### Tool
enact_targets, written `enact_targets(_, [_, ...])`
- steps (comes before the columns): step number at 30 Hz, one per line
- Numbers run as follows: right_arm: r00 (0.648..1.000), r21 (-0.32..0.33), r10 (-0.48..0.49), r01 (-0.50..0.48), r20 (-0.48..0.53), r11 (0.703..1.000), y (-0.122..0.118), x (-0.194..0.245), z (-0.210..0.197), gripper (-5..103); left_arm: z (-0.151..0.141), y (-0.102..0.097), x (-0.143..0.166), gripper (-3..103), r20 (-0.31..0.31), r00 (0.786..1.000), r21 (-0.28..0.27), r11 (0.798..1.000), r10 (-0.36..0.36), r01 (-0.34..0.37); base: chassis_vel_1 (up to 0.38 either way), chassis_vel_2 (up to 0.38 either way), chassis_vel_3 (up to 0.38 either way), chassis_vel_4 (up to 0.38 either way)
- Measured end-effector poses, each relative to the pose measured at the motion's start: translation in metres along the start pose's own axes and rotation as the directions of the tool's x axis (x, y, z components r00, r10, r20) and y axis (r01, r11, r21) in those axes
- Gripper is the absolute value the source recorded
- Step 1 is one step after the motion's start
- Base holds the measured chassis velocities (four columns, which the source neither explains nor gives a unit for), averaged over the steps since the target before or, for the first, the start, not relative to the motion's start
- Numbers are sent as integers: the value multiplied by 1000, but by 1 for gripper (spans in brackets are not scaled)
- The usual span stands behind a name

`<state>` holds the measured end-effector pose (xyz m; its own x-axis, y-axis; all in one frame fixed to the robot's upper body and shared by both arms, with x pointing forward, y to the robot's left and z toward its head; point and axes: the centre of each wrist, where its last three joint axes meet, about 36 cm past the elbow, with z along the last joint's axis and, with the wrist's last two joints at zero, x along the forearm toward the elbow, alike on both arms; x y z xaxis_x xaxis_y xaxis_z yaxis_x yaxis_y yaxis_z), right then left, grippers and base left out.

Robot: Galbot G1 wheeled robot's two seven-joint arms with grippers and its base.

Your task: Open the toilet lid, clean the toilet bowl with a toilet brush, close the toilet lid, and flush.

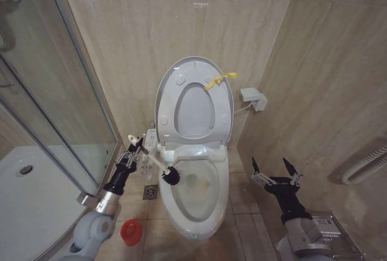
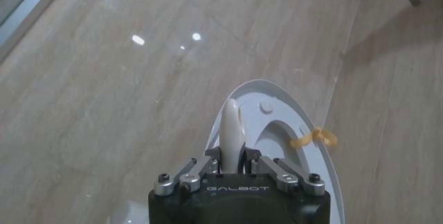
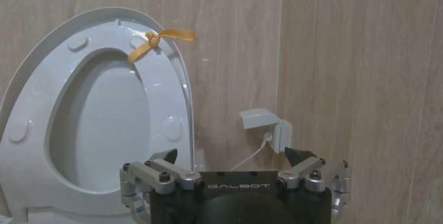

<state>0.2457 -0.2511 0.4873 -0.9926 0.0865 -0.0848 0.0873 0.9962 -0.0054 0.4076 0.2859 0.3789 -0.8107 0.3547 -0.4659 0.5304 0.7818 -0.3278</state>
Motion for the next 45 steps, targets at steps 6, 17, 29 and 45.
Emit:
enact_targets(6, [1000,0,0,0,0,1000,0,0,0,100,14,-5,-13,22,10,999,85,996,-39,38,0,0,0,0])
enact_targets(17, [1000,0,0,0,0,1000,0,0,0,100,57,-17,-27,22,-15,992,216,968,-124,124,0,0,0,0])
enact_targets(29, [1000,0,0,0,0,1000,0,0,0,100,114,-27,-27,22,-83,990,182,976,-110,124,0,0,0,0])
enact_targets(45, [1000,0,0,0,0,1000,0,0,0,100,167,-21,-54,22,-144,987,134,987,-67,86,0,0,0,0])
